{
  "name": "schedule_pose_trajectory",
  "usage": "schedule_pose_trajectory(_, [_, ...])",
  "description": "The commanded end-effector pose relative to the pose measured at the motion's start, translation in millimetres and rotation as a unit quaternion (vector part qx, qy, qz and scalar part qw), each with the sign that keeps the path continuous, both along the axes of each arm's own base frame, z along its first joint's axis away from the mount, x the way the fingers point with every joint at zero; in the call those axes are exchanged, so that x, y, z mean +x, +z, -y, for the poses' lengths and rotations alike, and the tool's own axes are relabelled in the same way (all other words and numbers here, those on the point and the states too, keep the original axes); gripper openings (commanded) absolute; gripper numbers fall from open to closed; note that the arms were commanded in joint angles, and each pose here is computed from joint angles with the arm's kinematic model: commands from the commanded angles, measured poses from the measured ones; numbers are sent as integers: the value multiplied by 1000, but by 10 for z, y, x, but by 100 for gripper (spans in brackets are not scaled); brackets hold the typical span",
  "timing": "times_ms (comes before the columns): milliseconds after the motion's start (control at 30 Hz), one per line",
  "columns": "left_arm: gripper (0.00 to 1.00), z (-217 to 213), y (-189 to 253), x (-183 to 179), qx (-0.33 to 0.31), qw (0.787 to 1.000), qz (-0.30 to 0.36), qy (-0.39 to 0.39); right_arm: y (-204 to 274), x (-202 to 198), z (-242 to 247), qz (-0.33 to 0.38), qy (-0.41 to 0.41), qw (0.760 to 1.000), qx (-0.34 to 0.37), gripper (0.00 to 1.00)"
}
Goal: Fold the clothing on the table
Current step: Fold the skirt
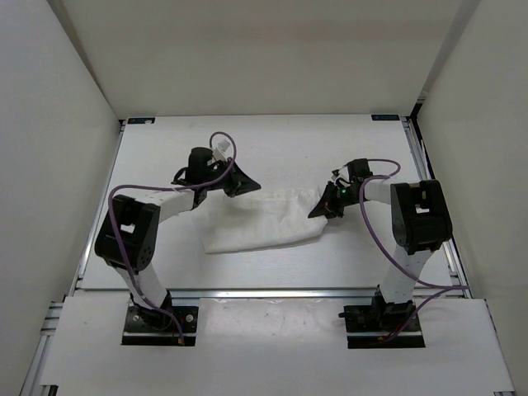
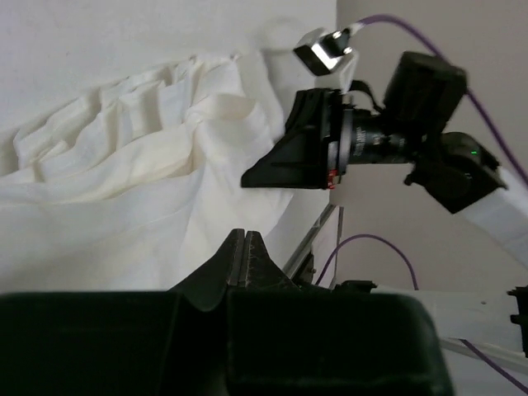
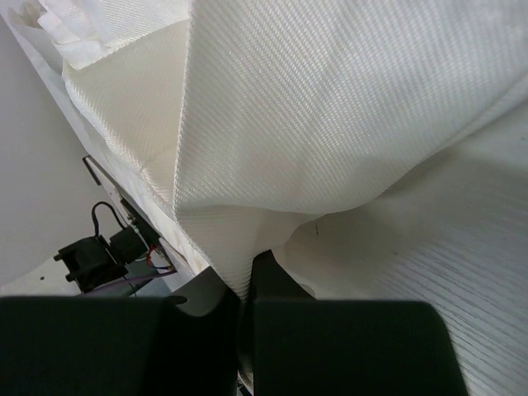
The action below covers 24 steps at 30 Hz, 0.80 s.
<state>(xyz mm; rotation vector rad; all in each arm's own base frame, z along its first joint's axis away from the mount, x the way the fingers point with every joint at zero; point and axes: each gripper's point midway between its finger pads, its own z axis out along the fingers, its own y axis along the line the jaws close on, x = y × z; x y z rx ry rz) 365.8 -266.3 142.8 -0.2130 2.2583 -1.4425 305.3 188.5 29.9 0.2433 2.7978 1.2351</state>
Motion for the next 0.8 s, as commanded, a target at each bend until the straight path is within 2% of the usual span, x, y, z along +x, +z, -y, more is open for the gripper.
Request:
schedule_pose_trajectory(0, [0,68,-176,-10,25,1000,-17,1,72,55,-54,13,10,1000,-1,0])
schedule_pose_trajectory(133, [0,132,-431,-44,79,997,-25,3,64,58,-90,12,11,1000,-2,0])
schedule_pose_trajectory(467, [0,261,-765,2,132,990,-42,8,55,1,-101,5,15,1000,-5,1])
schedule_pose_trajectory(633, [0,126,-1059,-38,249,967,-52,21,112,71,-128,15,16,1000,-2,0])
schedule_pose_trajectory(767, [0,-2,-1078,65,307,950,-41,42,132,147,-158,21,17,1000,-4,0])
